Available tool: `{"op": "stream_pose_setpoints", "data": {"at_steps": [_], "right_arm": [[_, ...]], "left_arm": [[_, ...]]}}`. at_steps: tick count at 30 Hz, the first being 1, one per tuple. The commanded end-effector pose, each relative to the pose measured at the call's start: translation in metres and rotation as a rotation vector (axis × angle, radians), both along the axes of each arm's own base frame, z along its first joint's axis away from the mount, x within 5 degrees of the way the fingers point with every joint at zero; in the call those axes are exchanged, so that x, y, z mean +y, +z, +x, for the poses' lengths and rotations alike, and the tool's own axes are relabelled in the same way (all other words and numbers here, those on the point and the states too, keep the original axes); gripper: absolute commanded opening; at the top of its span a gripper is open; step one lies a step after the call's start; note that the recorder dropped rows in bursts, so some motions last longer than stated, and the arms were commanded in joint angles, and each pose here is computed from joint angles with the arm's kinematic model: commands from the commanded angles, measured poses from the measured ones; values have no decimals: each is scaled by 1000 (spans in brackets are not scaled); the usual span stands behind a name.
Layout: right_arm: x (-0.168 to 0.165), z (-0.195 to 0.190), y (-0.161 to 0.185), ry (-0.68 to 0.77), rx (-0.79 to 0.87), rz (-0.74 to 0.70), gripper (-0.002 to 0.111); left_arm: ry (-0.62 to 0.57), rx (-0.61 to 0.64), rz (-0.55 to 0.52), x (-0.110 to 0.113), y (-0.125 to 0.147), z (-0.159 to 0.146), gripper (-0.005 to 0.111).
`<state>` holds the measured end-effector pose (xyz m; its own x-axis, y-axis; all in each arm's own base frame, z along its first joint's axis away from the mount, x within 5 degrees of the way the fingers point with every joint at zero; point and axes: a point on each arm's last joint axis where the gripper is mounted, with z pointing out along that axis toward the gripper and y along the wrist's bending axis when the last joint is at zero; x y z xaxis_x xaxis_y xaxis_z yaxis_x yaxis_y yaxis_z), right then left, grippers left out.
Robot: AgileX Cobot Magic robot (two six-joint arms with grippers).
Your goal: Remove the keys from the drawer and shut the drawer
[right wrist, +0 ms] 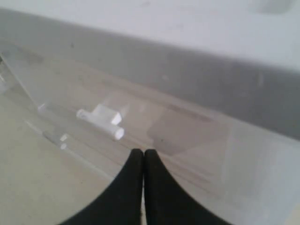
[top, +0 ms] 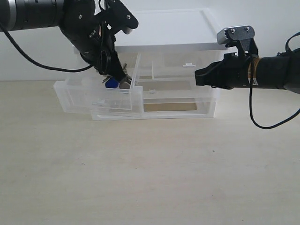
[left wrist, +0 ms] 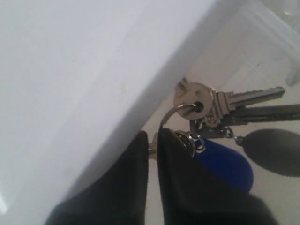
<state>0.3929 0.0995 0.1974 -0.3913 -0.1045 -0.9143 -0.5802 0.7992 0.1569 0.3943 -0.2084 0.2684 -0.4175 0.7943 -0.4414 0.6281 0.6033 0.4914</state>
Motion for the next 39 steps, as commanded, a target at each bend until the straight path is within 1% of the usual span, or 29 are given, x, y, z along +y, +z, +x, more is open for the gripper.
{"op": "stream_pose_setpoints", "data": {"at_steps": [1,2,5,6,7,9,12,13,17,21,24,27,30,33,37,39], "right_arm": [[-13,9,4,-115,11,18,0],[-13,9,4,-115,11,18,0],[-13,9,4,-114,10,17,0],[-13,9,4,-114,10,17,0],[-13,9,4,-114,10,17,0],[-13,9,4,-114,10,17,0],[-13,9,4,-114,10,17,0],[-13,9,4,-114,10,17,0],[-13,9,4,-114,10,17,0],[-13,9,4,-114,10,17,0],[-13,9,4,-114,10,17,0],[-13,9,4,-114,10,17,0],[-13,9,4,-114,10,17,0],[-13,9,4,-114,10,17,0],[-13,9,4,-114,10,17,0],[-13,9,4,-114,10,17,0]], "left_arm": [[-214,-33,163,0,3,-1,18],[-233,-38,178,0,2,-1,23],[-236,-32,183,0,1,-2,48],[-231,-20,181,0,0,-3,54],[-229,-11,172,-1,0,-4,55],[-232,-4,147,-2,0,-5,51],[-248,-9,119,-5,1,-5,39],[-248,-11,105,-6,1,-5,37],[-238,23,22,-11,0,-8,36],[-263,71,-74,-18,-2,-12,36],[-283,67,-127,-23,0,-13,36],[-277,42,-172,-26,2,-12,36],[-279,10,-185,-27,4,-10,36],[-280,6,-180,-27,5,-9,36],[-289,18,-132,-23,4,-11,36],[-295,16,-100,-20,9,-13,37]]}}
